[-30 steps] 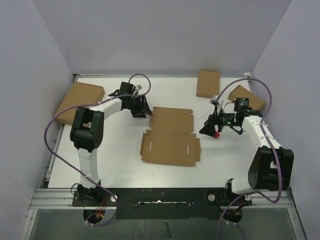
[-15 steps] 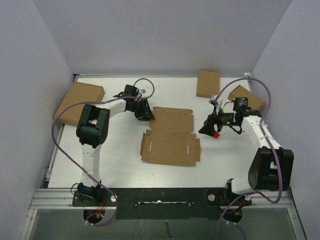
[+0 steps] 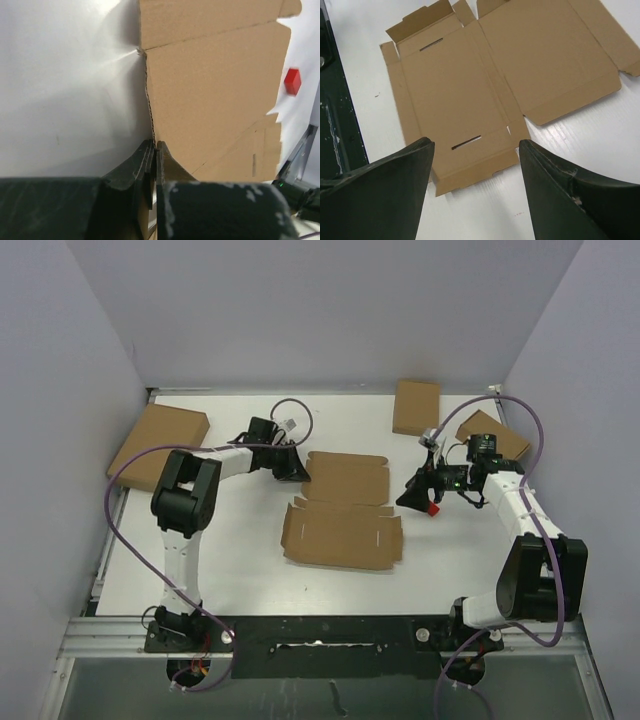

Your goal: Fold the paper box

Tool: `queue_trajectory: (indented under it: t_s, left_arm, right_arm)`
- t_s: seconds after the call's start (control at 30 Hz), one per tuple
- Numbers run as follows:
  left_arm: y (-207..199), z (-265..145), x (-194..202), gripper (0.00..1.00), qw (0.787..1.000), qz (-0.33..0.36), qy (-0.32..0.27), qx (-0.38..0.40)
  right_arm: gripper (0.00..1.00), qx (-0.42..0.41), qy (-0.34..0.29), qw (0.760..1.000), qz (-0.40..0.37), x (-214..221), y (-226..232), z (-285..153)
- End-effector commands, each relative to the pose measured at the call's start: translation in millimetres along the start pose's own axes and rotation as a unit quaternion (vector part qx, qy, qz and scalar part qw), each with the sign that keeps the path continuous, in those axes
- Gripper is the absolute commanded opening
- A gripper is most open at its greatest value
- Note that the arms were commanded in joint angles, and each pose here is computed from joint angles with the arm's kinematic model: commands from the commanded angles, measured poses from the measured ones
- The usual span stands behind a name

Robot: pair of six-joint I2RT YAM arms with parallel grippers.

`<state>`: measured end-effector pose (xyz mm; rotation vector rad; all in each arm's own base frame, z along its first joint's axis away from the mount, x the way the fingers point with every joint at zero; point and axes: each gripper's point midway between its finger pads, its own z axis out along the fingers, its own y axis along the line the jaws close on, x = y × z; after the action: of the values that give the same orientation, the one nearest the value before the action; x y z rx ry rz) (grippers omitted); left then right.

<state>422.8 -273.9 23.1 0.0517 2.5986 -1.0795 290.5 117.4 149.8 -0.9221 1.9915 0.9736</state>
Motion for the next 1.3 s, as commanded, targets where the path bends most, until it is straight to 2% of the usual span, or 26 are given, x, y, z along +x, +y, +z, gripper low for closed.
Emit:
queue_trajectory:
  t_s: [0.0, 0.2, 0.4, 0.6, 0.77, 1.27]
  left_arm:
    - [-64.5, -51.1, -41.3, 0.00, 0.973, 0.170, -0.131, 0.080]
    - [-104.4, -99.6, -35.2, 0.00, 0.918, 0.301, -0.219, 0.138]
    - [-124.0, -129.9, -15.6, 0.00, 0.875, 0.366, -0.262, 0.176]
    - [-125.0, -142.4, -1.9, 0.00, 0.857, 0.393, -0.278, 0.183]
    - [-130.8, -148.5, 6.5, 0.00, 0.838, 0.416, -0.289, 0.204]
    - [-143.1, -164.5, 21.6, 0.00, 0.820, 0.428, -0.300, 0.234]
  right_arm:
    - [0.70, -0.022, -0.047, 0.999, -0.015, -21.8, 10.9, -5.3]
    - [0.73, -0.021, -0.072, 0.997, -0.010, -32.2, 10.6, -10.1]
    - [0.80, -0.023, -0.098, 0.995, -0.018, -54.4, 9.7, -18.2]
    - [0.82, 0.012, -0.112, 0.993, -0.047, -74.7, 2.9, -29.8]
    - [0.82, 0.027, -0.125, 0.991, -0.041, -78.8, -8.8, -38.1]
    - [0.82, 0.007, -0.105, 0.991, -0.083, -79.2, -22.8, -6.5]
